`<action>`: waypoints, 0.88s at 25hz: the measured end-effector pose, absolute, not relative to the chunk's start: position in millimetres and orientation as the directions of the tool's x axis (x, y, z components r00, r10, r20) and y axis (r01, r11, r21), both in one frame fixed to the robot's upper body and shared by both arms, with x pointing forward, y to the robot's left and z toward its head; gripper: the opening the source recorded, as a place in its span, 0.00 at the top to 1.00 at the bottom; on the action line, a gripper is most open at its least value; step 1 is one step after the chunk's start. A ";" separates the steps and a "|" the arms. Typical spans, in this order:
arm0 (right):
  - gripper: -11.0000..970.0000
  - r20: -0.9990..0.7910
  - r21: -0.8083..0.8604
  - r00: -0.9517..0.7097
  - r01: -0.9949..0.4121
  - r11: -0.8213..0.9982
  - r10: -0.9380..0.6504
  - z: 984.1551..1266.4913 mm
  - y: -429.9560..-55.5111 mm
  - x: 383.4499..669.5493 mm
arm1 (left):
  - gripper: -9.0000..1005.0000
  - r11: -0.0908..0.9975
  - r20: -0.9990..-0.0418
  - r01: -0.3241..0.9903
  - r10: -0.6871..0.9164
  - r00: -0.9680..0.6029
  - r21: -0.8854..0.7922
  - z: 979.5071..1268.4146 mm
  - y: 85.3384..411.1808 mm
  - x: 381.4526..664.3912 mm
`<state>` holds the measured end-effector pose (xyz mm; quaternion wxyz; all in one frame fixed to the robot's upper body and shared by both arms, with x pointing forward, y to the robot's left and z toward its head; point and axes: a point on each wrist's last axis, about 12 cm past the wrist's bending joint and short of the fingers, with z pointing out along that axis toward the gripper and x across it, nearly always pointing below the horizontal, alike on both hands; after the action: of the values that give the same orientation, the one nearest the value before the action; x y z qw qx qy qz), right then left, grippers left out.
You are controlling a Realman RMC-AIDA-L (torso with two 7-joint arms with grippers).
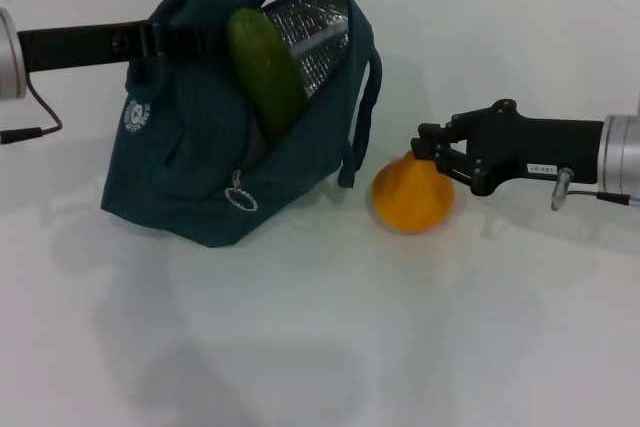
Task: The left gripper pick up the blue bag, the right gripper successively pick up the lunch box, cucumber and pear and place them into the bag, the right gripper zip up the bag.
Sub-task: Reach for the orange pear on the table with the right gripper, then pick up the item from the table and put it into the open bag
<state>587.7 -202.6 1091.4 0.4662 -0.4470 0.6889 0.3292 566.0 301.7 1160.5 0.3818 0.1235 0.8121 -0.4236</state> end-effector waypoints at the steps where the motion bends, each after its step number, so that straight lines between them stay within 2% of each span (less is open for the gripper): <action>1: 0.80 -0.937 0.038 -0.166 -0.922 0.384 -0.308 1091.2 -202.7 587.6 | 0.94 0.611 -0.725 0.524 -0.123 -0.678 -0.594 1160.5 301.8 566.0; 6: 0.84 -0.949 0.043 -0.161 -0.918 0.395 -0.271 1095.0 -204.3 588.1 | 0.94 0.612 -0.723 0.522 -0.124 -0.679 -0.595 1159.8 302.5 565.3; 12: 0.95 -0.952 0.046 -0.161 -0.915 0.400 -0.260 1096.3 -206.5 588.4 | 0.94 0.612 -0.723 0.520 -0.125 -0.680 -0.595 1159.5 302.8 565.0; 19: 0.96 -0.955 0.045 -0.160 -0.911 0.410 -0.250 1097.9 -208.9 589.3 | 0.94 0.613 -0.722 0.519 -0.126 -0.680 -0.596 1159.2 303.1 564.7; 22: 0.96 -0.967 0.056 -0.156 -0.901 0.431 -0.201 1105.3 -215.7 591.9 | 0.94 0.612 -0.721 0.519 -0.125 -0.681 -0.597 1158.9 303.3 564.2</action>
<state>591.9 -215.7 1105.3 0.5067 -0.4067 0.6772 0.3453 564.2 303.3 1158.9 0.3804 0.1210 0.8132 -0.4235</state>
